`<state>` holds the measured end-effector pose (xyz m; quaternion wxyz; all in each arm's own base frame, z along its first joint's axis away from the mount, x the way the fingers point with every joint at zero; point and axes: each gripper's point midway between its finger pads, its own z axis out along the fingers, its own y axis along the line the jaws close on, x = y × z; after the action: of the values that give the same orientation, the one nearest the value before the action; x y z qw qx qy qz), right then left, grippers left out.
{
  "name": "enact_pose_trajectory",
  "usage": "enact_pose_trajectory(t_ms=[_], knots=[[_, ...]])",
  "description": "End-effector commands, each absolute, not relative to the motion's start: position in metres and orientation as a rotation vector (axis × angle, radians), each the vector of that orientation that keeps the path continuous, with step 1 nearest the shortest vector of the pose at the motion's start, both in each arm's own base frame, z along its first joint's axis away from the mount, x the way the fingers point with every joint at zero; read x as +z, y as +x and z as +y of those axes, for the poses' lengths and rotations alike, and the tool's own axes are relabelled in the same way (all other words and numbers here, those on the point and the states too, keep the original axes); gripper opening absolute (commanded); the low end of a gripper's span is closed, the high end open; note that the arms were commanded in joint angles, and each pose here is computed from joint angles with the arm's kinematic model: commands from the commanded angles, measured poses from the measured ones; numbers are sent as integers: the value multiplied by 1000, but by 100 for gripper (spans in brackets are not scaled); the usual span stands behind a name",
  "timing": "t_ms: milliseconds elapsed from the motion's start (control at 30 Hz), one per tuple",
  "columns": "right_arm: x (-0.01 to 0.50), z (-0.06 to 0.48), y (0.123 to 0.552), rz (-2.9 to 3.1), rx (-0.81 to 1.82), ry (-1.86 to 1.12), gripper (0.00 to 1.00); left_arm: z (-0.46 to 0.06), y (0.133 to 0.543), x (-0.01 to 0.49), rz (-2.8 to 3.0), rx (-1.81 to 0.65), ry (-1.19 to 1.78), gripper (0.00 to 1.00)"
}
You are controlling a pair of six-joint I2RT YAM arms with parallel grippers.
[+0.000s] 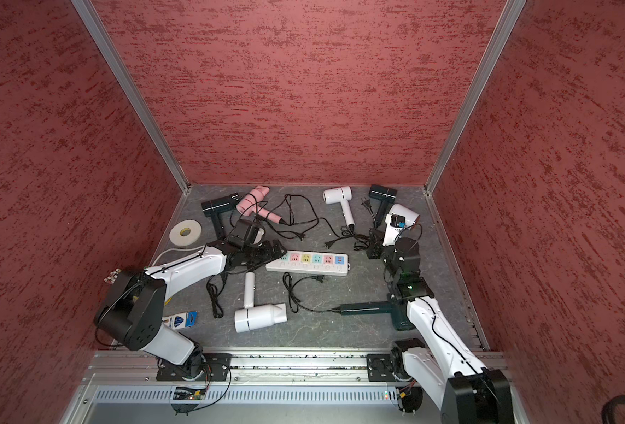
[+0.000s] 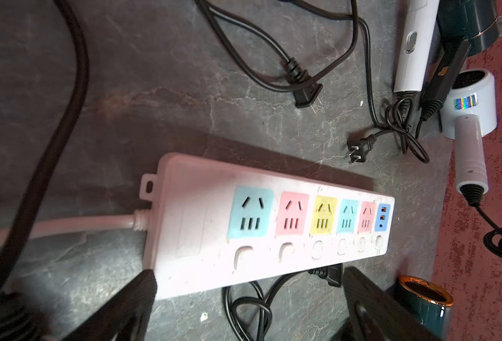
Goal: Charge the blow dryers
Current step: Adjust the socket at the center of the board.
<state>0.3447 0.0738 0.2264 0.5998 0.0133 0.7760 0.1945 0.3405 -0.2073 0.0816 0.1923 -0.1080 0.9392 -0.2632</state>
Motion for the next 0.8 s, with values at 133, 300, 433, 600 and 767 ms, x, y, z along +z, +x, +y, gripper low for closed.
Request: enact_pose_trajectory(t_ms=[133,300,433,600,767], knots=[[248,75,346,1729,469,12,0,-202,357,66,2649,-631,-268,100],[248,75,345,1727,473,12,0,-224,356,58,2680,-706,-193,100],[251,73,343,1718,464,15,0,-247,353,55,2710,-734,-108,100],[249,74,341,1716,470,11,0,-265,347,55,2725,-753,-58,99],[253,74,340,1707,475,8,0,-278,340,56,2729,-765,-22,99]])
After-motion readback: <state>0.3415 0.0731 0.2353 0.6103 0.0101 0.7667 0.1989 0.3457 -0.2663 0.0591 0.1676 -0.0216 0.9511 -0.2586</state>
